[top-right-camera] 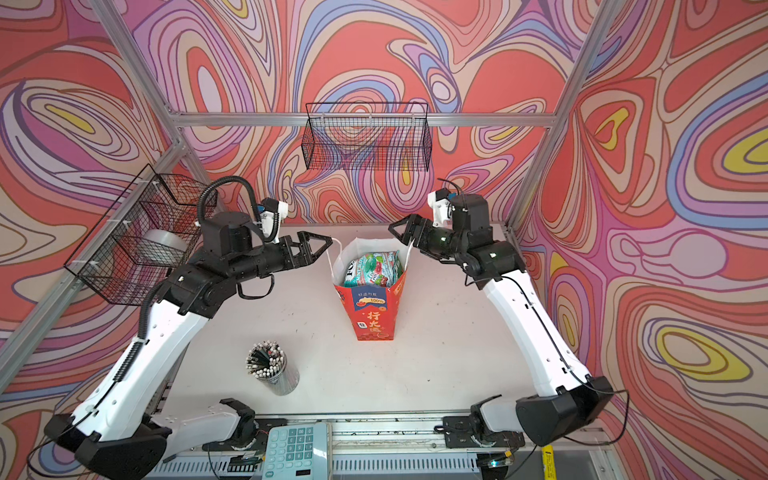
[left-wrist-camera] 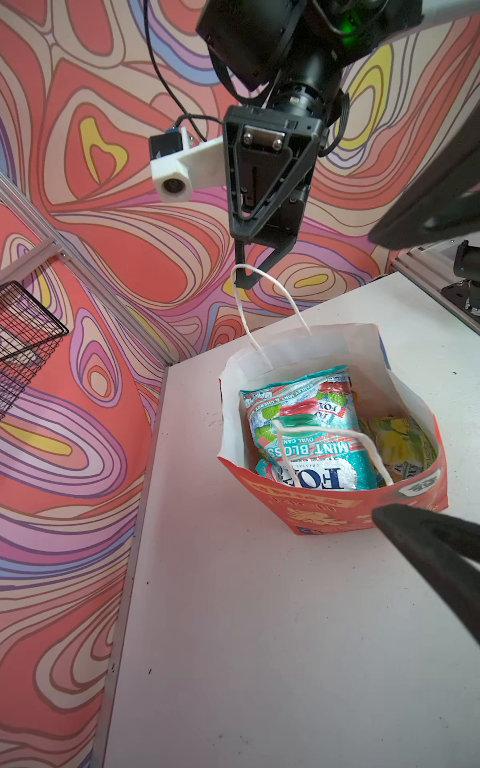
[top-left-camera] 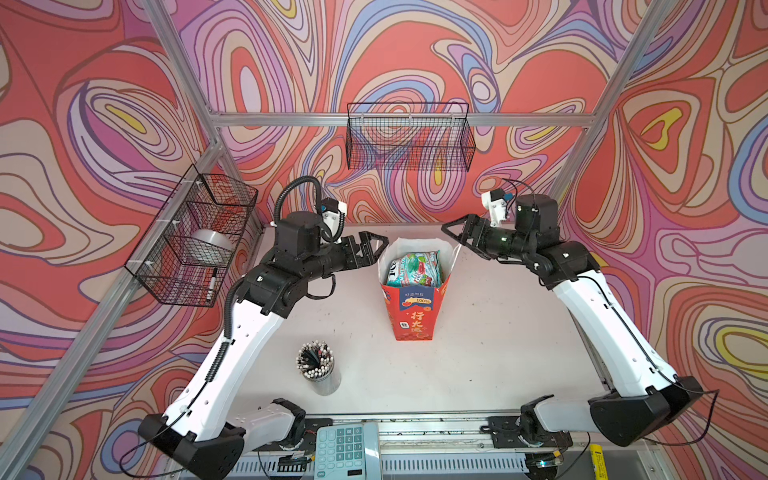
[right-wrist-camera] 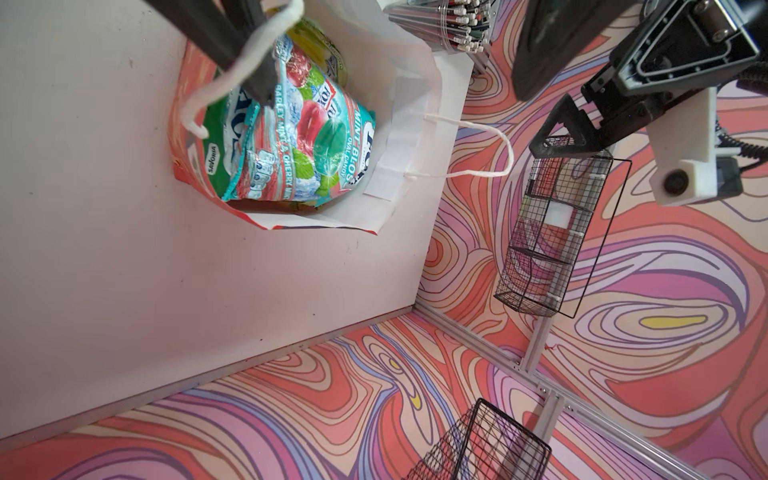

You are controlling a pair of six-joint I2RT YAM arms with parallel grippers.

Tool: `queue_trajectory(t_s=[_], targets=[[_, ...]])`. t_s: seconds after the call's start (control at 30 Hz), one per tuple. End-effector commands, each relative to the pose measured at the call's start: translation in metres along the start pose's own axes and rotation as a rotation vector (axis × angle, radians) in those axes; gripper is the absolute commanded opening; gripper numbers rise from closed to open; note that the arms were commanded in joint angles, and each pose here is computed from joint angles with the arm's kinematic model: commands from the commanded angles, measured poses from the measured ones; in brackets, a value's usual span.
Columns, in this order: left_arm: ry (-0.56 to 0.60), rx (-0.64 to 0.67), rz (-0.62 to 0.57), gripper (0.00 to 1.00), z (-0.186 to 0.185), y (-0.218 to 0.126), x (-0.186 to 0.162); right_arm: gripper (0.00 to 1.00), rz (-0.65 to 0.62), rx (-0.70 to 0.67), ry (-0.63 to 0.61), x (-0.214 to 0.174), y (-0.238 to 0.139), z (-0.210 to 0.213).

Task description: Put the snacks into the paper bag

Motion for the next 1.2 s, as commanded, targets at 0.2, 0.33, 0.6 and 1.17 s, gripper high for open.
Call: queue_trajectory(t_s=[0.2, 0.33, 0.6, 1.17], targets=[[0.025, 0.226, -0.158, 1.00, 0.043, -0.068, -0.041, 0.98, -0.209, -0.342, -0.090, -0.024, -0.081, -0.014], [0.027, 0.466, -0.349, 1.00, 0.090, -0.084, -0.053, 0.98, -0.291, -0.519, -0.119, -0.046, -0.095, -0.041], [0.276, 0.764, -0.675, 1.00, 0.146, -0.043, -0.034, 0.98, -0.393, -0.851, -0.197, -0.079, -0.056, -0.119], [0.348, 0.950, -0.546, 0.98, 0.326, 0.036, -0.053, 0.98, -0.455, -0.932, -0.418, -0.122, 0.010, -0.235]])
Point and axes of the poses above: each gripper's point midway between its finger pads, its own y axis out along the fingers, its own z axis along the line the jaws close on, x = y × z, the point moved 8 cm from there along -y, back along the fingers, and after that the axes turned 10 degrees about -y, right-handed, at the moved point
